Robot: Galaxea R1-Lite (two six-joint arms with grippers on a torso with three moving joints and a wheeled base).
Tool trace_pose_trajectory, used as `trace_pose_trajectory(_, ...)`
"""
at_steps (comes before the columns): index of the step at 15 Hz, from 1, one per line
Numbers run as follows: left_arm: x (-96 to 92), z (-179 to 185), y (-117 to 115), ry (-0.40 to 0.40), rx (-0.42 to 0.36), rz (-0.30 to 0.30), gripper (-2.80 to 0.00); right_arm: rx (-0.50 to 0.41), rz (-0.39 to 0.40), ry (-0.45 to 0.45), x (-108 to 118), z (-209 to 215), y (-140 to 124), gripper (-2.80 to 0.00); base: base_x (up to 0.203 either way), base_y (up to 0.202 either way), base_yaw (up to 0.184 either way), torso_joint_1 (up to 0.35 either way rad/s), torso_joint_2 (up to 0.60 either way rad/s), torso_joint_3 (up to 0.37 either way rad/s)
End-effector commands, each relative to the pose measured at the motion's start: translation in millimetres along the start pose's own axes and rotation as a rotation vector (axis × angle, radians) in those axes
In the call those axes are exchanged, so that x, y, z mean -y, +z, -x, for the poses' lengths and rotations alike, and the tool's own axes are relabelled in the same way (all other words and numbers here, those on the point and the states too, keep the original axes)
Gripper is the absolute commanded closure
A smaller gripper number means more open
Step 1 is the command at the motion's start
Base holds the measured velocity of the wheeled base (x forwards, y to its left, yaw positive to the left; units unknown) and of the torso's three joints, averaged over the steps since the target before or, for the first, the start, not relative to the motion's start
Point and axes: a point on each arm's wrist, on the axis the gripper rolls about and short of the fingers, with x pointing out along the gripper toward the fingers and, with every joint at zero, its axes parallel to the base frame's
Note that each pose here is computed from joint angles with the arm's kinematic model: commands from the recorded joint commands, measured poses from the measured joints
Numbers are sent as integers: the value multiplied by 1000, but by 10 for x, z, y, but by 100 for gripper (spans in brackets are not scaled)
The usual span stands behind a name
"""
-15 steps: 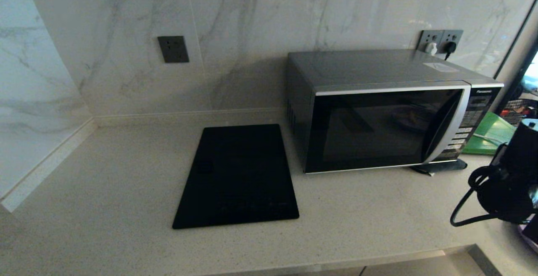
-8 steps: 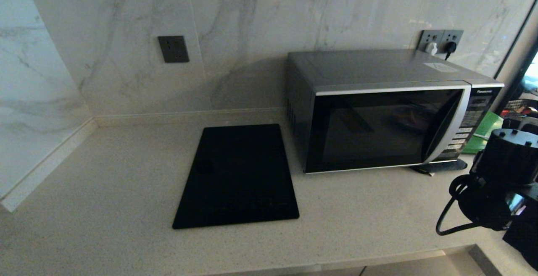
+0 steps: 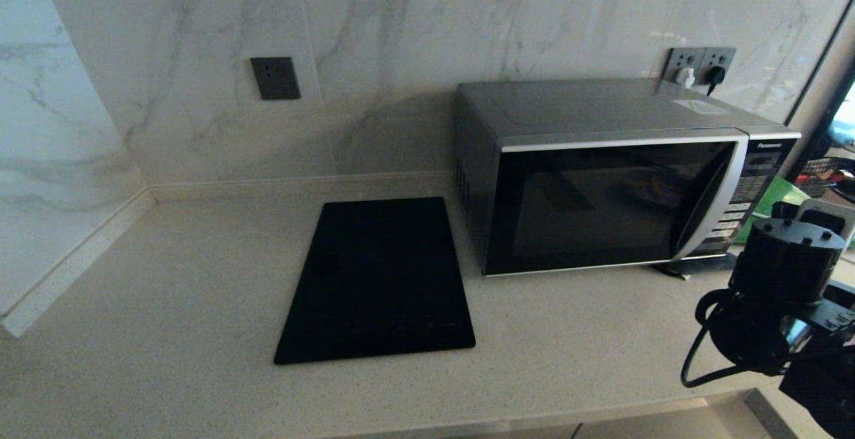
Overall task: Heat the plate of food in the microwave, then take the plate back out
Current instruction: Open the microwave oven
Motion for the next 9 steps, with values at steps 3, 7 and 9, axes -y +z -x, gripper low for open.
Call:
trace_pose_trajectory(3,0,-1,1,1,-1,1,0,-1,16,-29,-241,-58,-93,-280,0,0,0,0,0,0)
trace_pose_trajectory(7,0,-1,1,1,-1,1,0,11,-33,-69,-477,-118,-41,-280,0,0,0,0,0,0)
trace_pose_trajectory(9,0,-1,1,1,-1,1,0,22,-89,-71,-598,-151,45,-280,0,0,0,0,0,0)
